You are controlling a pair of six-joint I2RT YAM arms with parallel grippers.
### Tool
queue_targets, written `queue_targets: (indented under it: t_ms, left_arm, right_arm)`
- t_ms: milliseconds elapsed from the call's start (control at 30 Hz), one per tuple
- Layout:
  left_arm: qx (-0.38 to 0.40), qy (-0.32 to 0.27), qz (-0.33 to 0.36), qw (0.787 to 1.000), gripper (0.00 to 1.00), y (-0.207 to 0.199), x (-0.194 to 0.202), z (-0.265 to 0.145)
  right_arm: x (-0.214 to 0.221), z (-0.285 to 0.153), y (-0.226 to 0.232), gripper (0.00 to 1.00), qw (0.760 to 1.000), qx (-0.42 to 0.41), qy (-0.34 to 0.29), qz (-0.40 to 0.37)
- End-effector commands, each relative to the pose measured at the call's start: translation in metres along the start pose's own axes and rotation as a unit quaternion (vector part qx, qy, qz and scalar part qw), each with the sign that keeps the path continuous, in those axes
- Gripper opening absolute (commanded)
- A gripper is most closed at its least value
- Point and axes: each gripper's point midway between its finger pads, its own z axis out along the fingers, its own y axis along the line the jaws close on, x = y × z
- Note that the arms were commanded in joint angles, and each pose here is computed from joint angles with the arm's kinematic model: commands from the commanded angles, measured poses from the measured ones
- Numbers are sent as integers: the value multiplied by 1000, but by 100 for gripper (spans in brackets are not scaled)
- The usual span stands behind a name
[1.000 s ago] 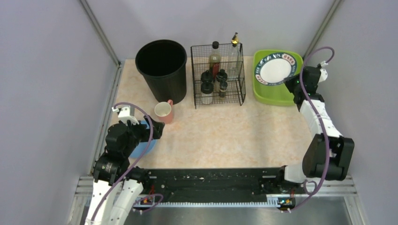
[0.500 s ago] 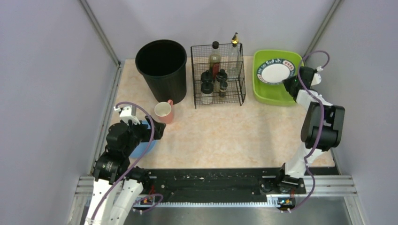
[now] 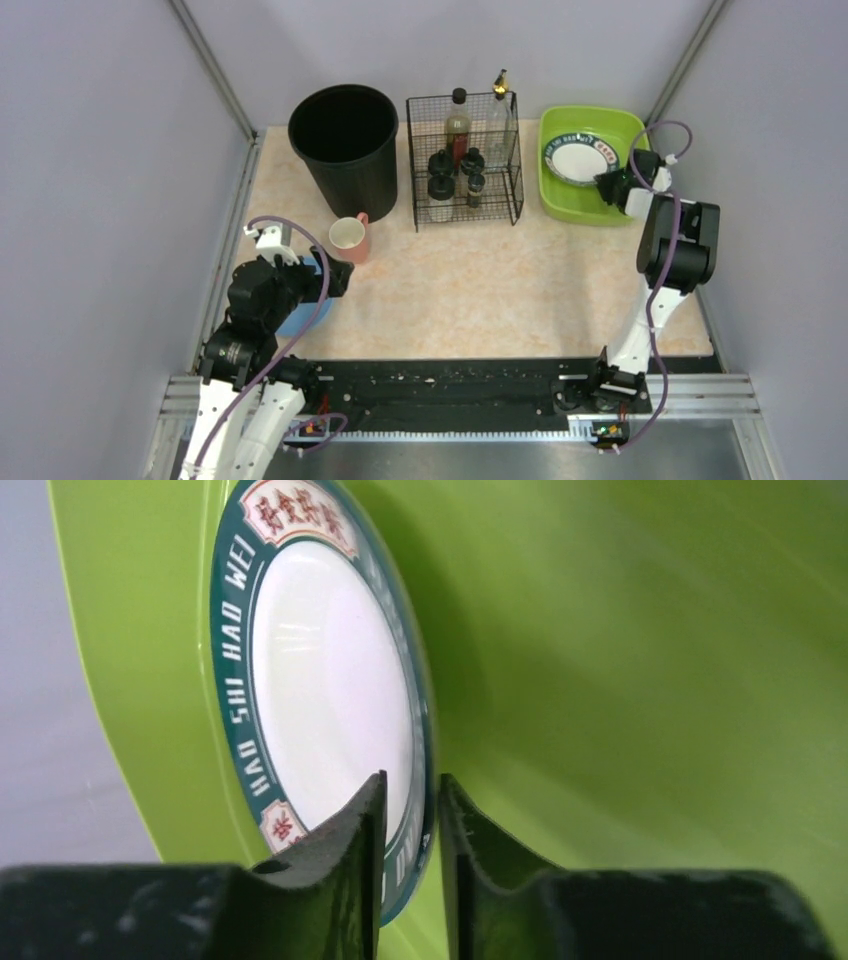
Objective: Clear the kitchen counter
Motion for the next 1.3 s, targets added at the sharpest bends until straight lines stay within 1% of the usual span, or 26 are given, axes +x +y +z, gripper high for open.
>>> queue_targets:
  t_ms: [0, 100, 333, 467, 667, 833, 933, 1000, 1100, 1233, 1267]
  left_arm:
    - [11, -12, 6, 1000, 99, -4, -7, 3]
    - [9, -11, 6, 1000, 99, -4, -7, 4]
    - [6, -10, 6, 1000, 99, -3, -6, 4]
    - [6, -12, 5, 1000, 99, -3, -7, 3]
    - [6, -25, 6, 1000, 99, -3, -10, -1]
    - [6, -30, 5, 1000, 99, -3, -11, -3]
    - [7, -33, 5, 999, 99, -3, -12, -4]
    - [5, -34, 5, 999, 99, -3, -13, -5]
    - [2, -37, 5, 999, 99, -2, -14, -5]
    - [-2, -41, 4, 999, 99, 0, -15, -6]
    - [-5, -42, 4, 999, 99, 1, -15, -6]
  right_arm:
    - [-23, 10, 19, 31, 999, -25, -21, 14]
    - [-27, 10, 23, 42, 999, -27, -24, 7]
    - [-35, 3, 36, 53, 999, -32, -7, -7]
    - [-38, -20, 47, 55, 999, -38, 0, -36]
    - [-41, -57, 48, 56, 996, -21, 4, -89]
    - [-49, -99, 58, 56, 990, -29, -21, -134]
    - [-48, -136, 70, 57, 984, -54, -42, -167]
    - [-40, -168, 88, 57, 976, -99, -55, -187]
    - [-12, -209, 104, 57, 960, -154, -50, -227]
    - [42, -258, 117, 57, 934, -231, -14, -273]
    - [66, -272, 120, 57, 923, -254, 7, -290]
